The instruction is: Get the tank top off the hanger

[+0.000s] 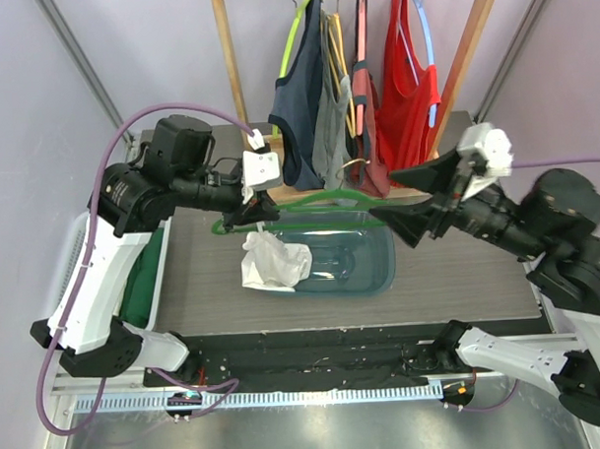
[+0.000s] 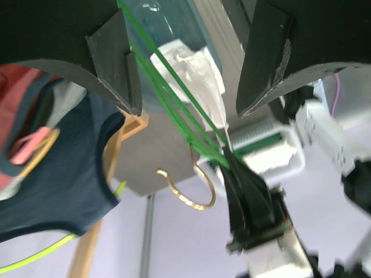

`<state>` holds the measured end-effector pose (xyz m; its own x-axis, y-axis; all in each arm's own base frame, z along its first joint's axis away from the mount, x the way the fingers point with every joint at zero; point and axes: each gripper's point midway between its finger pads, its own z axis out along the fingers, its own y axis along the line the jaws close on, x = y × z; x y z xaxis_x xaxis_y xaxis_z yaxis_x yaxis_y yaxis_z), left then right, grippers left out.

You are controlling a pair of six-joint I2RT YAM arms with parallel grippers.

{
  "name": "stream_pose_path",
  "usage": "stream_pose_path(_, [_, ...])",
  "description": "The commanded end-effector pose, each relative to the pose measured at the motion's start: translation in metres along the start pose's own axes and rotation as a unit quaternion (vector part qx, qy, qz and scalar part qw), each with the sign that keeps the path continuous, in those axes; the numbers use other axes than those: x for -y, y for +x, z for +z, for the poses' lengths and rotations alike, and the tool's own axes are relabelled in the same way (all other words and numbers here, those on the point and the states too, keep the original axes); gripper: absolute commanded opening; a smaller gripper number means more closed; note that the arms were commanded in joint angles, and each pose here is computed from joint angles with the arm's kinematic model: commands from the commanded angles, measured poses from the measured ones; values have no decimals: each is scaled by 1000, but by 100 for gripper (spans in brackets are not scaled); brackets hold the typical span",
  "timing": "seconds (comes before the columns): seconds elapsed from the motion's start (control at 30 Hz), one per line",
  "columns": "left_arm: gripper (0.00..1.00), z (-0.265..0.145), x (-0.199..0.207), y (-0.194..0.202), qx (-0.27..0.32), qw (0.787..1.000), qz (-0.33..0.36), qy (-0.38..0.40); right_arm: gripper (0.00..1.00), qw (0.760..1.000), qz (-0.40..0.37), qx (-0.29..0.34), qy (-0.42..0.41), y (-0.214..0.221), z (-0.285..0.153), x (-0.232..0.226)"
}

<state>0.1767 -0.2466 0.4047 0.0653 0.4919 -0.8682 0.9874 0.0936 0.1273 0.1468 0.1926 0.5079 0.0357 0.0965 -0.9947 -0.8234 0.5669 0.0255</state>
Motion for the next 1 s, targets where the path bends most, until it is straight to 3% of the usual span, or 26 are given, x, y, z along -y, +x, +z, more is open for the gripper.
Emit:
stream_pose_path(0.0, [0, -9, 31, -6, 27, 998, 14, 59, 72, 992, -32, -71, -95, 44, 14, -23])
stream_pose_path(0.6, [0, -17, 69, -1, 33, 989, 19, 143, 56, 978, -7, -119, -171, 83, 12, -47])
stream_pose_path(0.73, [0, -15, 72, 4, 24, 988, 17, 149, 38, 978, -5, -118, -174, 83, 14, -48])
stream_pose_path(0.77, [0, -15, 72, 4, 25, 988, 18, 149, 29, 978, -6, -116, -173, 82, 14, -48])
stream_pose_path(0.87, [0, -14, 68, 2, 27, 989, 21, 142, 13, 979, -9, -113, -169, 80, 14, -46])
stream_pose_path(0.97, [0, -12, 60, -2, 29, 991, 27, 126, 3, 982, -11, -106, -157, 77, 12, -43])
